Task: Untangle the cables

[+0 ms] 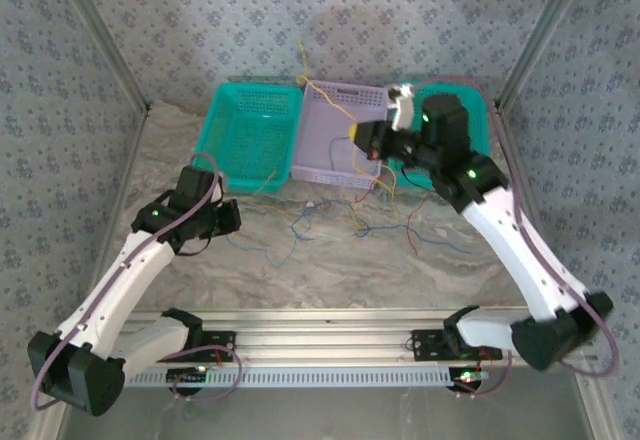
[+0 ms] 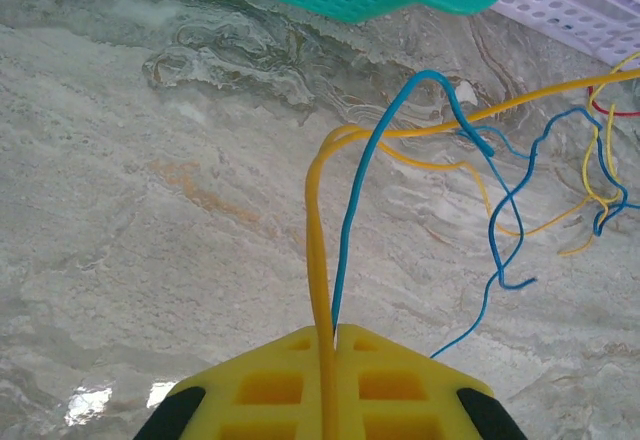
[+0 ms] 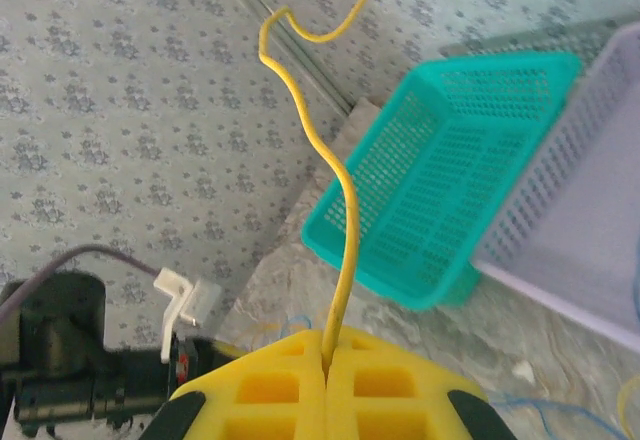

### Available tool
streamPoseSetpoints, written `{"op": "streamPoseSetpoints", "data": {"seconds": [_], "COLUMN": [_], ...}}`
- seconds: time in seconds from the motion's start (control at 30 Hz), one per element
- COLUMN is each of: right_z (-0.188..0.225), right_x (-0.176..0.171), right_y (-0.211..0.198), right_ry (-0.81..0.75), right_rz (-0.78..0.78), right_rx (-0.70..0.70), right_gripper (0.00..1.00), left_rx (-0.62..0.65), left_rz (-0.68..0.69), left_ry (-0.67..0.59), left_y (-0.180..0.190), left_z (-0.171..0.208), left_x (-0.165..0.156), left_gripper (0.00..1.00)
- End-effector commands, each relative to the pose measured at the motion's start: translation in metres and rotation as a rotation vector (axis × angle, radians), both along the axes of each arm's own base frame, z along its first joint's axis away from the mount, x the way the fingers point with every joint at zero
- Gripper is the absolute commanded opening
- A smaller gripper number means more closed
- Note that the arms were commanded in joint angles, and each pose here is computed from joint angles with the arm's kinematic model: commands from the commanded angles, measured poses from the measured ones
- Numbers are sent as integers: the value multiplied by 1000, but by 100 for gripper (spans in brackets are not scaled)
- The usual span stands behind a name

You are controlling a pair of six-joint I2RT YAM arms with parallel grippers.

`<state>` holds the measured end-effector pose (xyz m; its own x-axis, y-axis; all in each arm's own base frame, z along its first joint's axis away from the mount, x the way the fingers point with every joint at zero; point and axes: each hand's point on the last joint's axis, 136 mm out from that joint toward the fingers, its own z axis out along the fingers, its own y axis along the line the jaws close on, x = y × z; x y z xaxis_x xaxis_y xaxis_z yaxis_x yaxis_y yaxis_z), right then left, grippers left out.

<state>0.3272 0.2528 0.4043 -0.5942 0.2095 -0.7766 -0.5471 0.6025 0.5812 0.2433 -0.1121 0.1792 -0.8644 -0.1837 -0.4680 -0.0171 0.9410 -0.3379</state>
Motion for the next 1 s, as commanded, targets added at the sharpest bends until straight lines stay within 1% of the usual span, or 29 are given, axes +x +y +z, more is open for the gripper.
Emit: {"op": "streamPoseSetpoints", "data": {"seconds": [0.0,0.13,0.3,0.5,0.53,0.67,0.83,0.97], "right_z": [28,22,5,-13,-15,-42,-90,-126], "right_x": [37,76,128,171,174,189,196,201], "right_y": [30,70,118,165,172,193,222,228], "right_ry": [-101,-81,-14,-26,-36,-57,-38,17], "right_rz": [19,66,117,165,176,185,198,163], "right_rx": [2,2,38,109,128,148,136,92], "right_gripper": [0,0,0,0,0,0,0,0], "left_rx": [10,26,27,25,26,27,26,27], "left_rz": [-33,-37,-39,-42,-43,-44,-43,-45], "left_ry": [-6,-25,-55,-62,-63,-65,-73,-71], "left_y": [3,8,10,10,10,10,11,11], "left_z": [3,6,8,9,9,9,10,9], "left_x": [-12,-17,-19,-19,-18,-19,-20,-20], "left_gripper": [0,0,0,0,0,0,0,0]}}
